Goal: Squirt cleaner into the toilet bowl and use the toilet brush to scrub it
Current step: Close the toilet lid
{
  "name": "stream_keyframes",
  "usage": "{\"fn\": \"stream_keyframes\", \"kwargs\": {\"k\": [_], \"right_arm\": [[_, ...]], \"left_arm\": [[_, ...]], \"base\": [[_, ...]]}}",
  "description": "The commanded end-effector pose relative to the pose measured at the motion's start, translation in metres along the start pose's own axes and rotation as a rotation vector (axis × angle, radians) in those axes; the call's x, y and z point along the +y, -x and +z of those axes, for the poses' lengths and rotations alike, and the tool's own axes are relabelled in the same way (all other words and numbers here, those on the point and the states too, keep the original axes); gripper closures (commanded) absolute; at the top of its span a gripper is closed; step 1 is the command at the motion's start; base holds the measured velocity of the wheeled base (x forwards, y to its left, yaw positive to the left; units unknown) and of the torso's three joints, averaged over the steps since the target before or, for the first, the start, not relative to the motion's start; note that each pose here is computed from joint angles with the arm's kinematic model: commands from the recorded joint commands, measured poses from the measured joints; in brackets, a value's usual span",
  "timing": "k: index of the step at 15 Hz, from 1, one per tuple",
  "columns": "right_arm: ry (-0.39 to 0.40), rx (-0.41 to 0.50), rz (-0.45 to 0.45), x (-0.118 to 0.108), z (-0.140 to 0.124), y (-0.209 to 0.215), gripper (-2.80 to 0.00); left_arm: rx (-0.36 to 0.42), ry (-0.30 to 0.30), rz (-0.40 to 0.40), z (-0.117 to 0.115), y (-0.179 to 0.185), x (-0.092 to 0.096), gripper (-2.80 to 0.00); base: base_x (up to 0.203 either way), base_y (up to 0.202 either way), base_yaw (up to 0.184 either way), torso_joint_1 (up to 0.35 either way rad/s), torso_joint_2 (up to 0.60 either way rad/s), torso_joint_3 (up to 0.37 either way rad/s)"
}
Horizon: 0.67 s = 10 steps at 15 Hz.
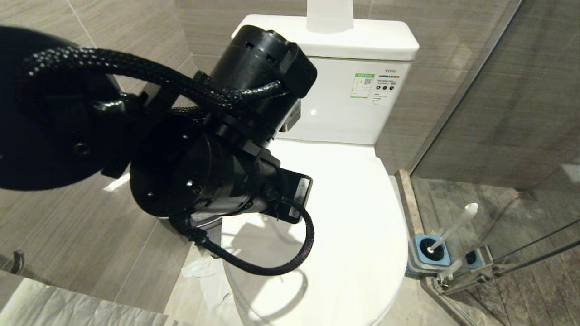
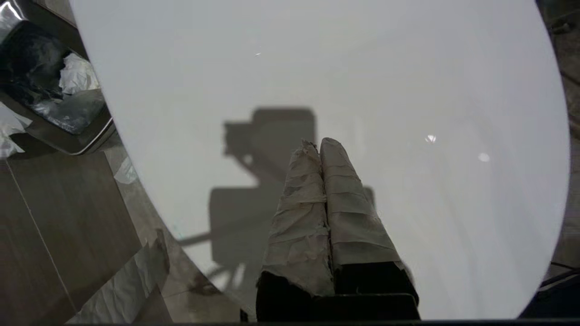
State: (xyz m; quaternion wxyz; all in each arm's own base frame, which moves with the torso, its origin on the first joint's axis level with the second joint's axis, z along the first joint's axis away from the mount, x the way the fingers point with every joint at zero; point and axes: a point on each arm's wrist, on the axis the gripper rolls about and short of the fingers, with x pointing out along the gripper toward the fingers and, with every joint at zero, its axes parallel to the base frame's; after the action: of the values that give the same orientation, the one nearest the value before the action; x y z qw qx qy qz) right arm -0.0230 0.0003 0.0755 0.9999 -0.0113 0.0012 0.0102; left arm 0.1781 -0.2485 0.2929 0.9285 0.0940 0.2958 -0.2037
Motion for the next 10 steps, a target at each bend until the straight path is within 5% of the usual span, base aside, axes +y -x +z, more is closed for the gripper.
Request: {"fn": "stream_keyframes", "kwargs": {"k": [1,10], "right_arm": [[0.000,0.000,0.001,0.000,0.000,0.000,0.00],[0.000,0.000,0.001,0.000,0.000,0.000,0.00]], "left_arm": [[-0.008,0.007,0.000,0.001,0.005,0.003,0.00],[0.005,-0.014,-0.023,-0.005,0.016,0.001,0.00]], "base": [[0.000,0.000,0.000,-0.001,0.00,0.209],[0.000,0.000,0.000,0.002,0.00,0.203]]}}
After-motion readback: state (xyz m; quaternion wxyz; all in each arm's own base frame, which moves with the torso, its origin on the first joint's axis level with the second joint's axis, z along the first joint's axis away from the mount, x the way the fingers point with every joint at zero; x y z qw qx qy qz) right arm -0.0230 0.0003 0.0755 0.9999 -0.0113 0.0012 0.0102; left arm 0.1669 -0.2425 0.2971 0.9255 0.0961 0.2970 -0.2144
